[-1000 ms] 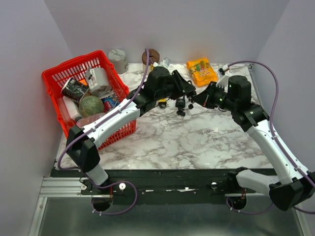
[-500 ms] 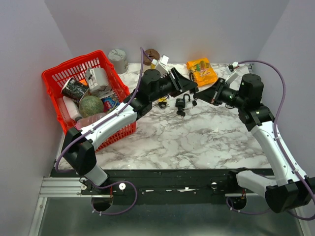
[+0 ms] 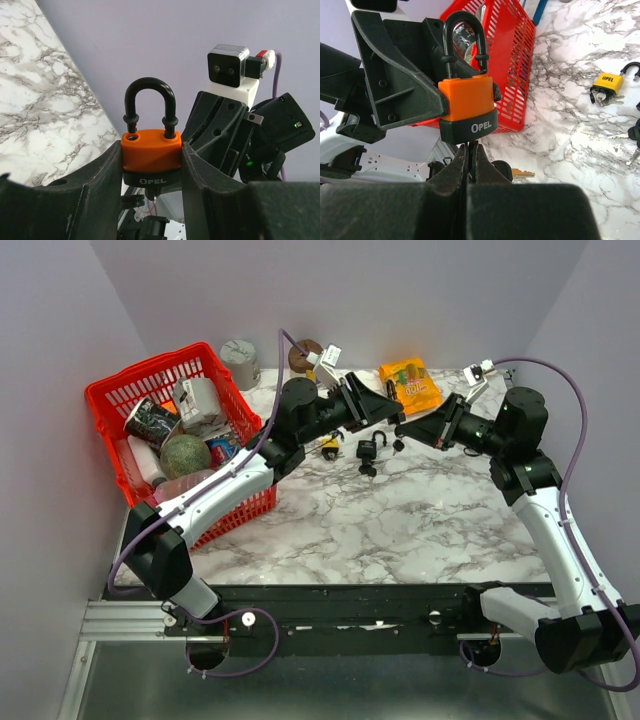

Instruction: Unlock with the key

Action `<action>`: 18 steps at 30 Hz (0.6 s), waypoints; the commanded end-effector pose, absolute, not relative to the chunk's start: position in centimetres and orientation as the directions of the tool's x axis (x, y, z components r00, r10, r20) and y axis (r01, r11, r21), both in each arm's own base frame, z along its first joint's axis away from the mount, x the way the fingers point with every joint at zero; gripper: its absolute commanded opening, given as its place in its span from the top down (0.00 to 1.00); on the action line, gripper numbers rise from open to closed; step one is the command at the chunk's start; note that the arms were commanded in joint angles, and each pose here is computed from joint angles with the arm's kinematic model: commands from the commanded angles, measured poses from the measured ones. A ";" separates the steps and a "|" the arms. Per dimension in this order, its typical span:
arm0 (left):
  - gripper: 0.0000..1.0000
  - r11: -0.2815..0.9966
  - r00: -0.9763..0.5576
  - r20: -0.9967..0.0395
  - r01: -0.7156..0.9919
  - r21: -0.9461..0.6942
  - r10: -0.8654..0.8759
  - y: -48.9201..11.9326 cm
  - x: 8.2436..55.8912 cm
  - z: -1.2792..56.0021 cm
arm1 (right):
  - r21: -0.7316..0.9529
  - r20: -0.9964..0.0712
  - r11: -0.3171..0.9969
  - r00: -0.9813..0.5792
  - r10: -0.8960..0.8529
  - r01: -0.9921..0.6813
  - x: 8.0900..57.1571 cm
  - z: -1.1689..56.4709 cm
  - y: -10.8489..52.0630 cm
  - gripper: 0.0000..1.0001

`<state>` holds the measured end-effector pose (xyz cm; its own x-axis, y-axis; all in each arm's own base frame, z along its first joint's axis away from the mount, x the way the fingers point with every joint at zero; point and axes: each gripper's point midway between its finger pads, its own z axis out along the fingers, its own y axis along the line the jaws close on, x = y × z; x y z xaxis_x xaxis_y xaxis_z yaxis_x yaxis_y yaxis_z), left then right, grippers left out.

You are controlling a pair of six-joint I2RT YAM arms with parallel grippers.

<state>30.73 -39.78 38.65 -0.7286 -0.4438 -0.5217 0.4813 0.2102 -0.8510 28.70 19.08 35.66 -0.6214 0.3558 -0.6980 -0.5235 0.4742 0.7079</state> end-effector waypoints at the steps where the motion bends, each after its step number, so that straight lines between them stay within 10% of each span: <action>1: 1.00 0.117 -0.809 -0.522 0.511 -0.852 -0.268 -40.4 25.7 38.9 | 0.609 -0.793 0.520 -0.468 0.391 -0.598 30.5 38.4 18.0 0.83; 7: 1.00 0.130 -0.801 -0.538 0.523 -0.842 -0.263 -39.1 27.0 38.4 | 0.578 -0.816 0.530 -0.457 0.354 -0.621 28.8 37.9 17.7 0.35; 18: 1.00 -0.080 -0.714 -0.700 0.697 -0.712 0.006 -36.3 21.3 39.9 | 0.380 -0.925 0.419 -0.325 0.198 -0.825 24.8 44.5 18.7 0.17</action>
